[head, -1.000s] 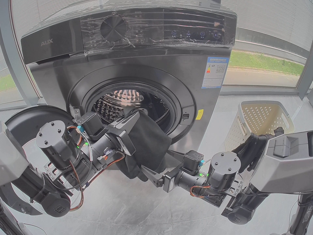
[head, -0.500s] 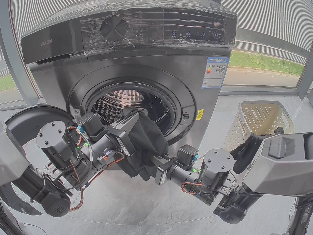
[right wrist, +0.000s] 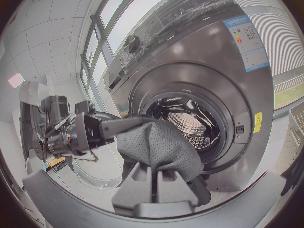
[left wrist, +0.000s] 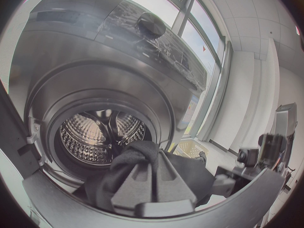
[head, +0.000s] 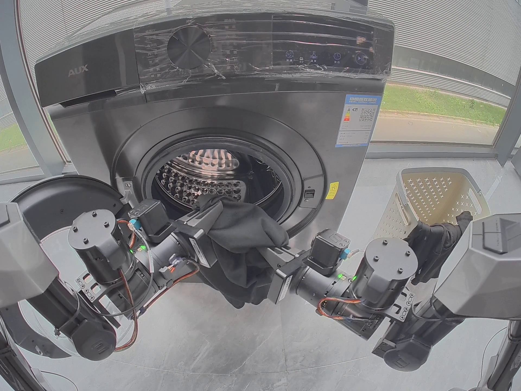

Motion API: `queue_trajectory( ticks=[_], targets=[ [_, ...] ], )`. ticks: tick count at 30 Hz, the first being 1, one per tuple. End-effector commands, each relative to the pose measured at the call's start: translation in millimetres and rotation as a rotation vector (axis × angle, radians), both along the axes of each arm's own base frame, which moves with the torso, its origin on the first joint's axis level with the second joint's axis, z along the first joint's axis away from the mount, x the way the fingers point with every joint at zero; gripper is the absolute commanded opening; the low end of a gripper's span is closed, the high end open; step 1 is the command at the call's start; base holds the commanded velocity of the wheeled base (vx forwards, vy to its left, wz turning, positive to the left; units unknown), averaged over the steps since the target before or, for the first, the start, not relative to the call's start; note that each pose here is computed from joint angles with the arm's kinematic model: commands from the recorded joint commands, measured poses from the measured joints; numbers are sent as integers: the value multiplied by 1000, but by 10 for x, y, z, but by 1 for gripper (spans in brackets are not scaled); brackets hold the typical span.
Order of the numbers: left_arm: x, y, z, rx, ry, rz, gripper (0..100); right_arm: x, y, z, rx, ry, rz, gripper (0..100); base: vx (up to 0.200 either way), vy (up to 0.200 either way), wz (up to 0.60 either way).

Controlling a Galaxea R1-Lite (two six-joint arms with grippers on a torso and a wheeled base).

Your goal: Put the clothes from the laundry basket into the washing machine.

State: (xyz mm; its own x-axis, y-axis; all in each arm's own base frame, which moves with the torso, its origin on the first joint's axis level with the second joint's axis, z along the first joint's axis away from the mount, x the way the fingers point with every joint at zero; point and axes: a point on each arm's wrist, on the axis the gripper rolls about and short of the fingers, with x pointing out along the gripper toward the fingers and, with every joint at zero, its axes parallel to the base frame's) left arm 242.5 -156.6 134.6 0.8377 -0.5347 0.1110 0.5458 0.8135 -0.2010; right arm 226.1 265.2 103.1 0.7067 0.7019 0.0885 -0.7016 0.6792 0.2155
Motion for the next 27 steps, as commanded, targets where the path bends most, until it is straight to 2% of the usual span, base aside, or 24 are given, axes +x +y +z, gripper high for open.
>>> queue_trajectory(
  ticks=[1,12,16,23,27],
  targets=[
    [-12,13,-62,14,23,0,100,-12,-52,150,33,-28,-8,0,0,0,0],
    [25,73,-62,16,22,25,100,17,-25,198,51,-44,-8,0,0,0,0],
    [-39,61,-140,43,50,9,100,36,-28,206,55,-47,-12,0,0,0,0],
    [-89,51,-180,58,66,-8,100,38,-18,227,62,-53,-11,0,0,0,0],
    [-133,69,-231,80,84,-46,100,34,-14,235,65,-54,-9,0,0,0,0]
  ],
)
